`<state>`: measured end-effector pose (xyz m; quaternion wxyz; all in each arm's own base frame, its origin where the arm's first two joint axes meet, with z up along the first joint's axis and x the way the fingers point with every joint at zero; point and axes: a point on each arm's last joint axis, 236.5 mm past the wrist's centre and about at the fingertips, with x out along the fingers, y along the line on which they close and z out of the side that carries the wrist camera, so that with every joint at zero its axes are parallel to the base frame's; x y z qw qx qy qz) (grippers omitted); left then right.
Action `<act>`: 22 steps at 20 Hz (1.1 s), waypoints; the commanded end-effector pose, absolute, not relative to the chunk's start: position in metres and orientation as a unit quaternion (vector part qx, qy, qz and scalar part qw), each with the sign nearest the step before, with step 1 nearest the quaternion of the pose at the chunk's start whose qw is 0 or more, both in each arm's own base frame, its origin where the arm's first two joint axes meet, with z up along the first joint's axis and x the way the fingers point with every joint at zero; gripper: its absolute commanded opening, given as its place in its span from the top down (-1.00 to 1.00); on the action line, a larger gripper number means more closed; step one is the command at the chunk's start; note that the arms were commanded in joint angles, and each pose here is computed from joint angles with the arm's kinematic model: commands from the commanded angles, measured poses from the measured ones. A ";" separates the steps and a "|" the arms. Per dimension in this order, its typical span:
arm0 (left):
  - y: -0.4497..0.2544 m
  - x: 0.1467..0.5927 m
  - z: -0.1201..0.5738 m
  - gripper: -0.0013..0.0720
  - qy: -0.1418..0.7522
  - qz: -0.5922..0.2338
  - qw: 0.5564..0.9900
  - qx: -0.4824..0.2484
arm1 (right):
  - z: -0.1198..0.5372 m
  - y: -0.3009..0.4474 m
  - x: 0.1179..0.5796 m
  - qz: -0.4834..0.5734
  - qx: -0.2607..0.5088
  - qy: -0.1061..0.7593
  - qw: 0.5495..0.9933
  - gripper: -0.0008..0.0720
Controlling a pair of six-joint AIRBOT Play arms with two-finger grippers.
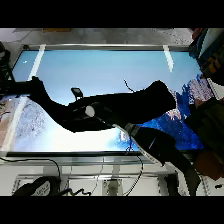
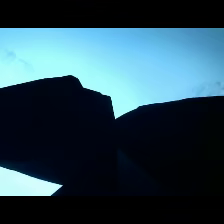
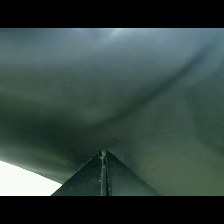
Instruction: Fold the clothes and pants, and hang the long-sleeved shirts on hangers.
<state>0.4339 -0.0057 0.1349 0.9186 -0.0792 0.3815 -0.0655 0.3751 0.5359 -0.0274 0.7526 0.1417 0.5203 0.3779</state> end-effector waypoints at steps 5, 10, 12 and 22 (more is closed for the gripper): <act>-0.113 0.477 0.073 0.93 0.382 -0.172 0.908 0.000 | 0.000 0.359 0.471 0.283 0.103 0.558 0.773 0.91; -0.232 0.441 0.030 0.93 0.407 -0.289 0.864 0.068 | 0.034 0.272 0.509 0.230 0.138 0.544 0.795 0.91; -0.253 0.431 0.012 0.93 0.435 -0.288 0.852 0.040 | 0.042 0.253 0.514 0.218 0.145 0.542 0.798 0.91; -0.207 0.403 -0.010 -0.96 0.536 -0.238 0.809 0.022 | 0.044 0.238 0.517 0.207 0.142 0.542 0.802 0.91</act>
